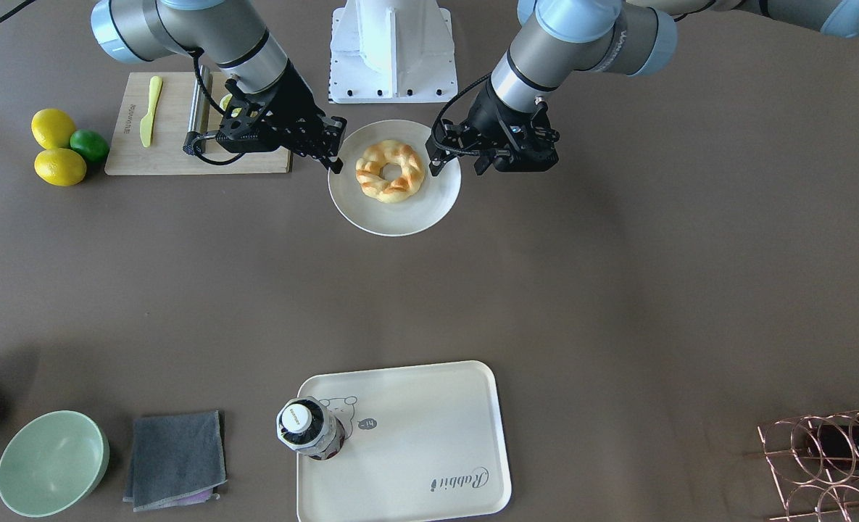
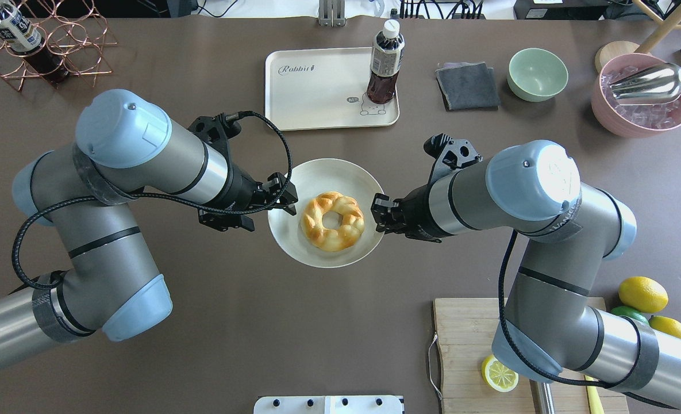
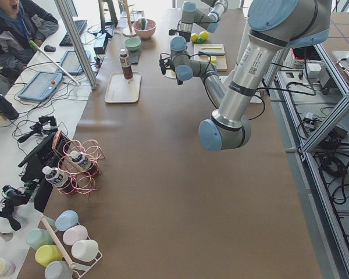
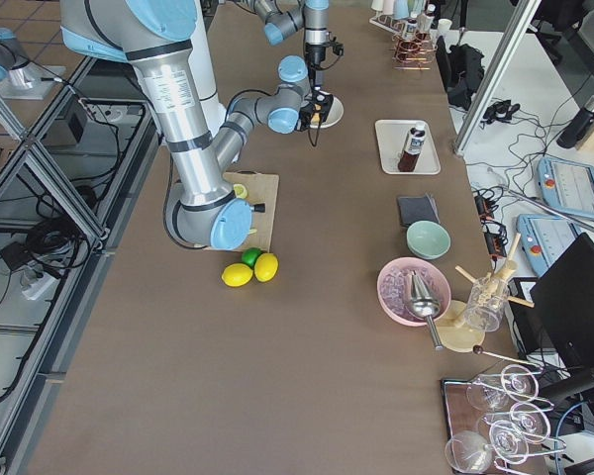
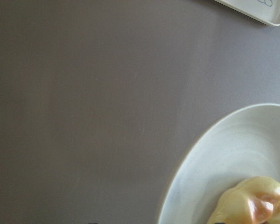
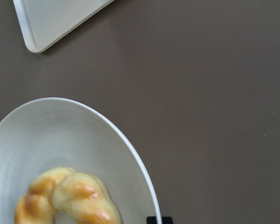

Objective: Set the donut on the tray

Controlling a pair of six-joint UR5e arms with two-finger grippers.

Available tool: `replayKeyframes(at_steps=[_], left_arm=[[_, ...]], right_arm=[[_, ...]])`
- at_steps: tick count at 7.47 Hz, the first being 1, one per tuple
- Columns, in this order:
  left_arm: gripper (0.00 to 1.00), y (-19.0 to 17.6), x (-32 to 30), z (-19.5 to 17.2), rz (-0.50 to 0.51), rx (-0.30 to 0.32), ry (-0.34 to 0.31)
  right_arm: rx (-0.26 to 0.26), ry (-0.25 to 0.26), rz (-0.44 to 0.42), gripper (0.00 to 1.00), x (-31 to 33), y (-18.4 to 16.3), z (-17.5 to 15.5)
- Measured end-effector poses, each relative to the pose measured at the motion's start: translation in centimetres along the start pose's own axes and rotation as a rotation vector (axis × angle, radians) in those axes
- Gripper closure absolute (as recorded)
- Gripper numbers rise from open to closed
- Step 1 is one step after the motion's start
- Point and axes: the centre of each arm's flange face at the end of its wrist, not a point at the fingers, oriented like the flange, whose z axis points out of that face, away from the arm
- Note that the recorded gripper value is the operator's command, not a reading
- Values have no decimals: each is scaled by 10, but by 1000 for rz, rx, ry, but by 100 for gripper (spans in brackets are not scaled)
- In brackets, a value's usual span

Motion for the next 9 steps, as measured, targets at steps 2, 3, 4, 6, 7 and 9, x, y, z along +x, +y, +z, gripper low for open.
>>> replayKeyframes(at_steps=[2, 3, 4, 6, 7, 9], left_arm=[[60, 2, -1, 1, -23, -2, -1], [84, 3, -1, 2, -28, -3, -1], [100, 3, -1, 1, -31, -3, 0], [100, 4, -1, 1, -31, -3, 1], [100, 4, 0, 0, -30, -3, 3], [100, 3, 0, 0, -30, 18, 3]], right_arm=[[1, -3, 0, 100, -1, 1, -1], [-1, -4, 0, 100, -2, 2, -1], [-2, -4, 0, 100, -2, 3, -1], [-3, -1, 0, 100, -2, 4, 0], [-4, 0, 0, 100, -1, 4, 1], [-6, -3, -2, 0, -2, 6, 0]])
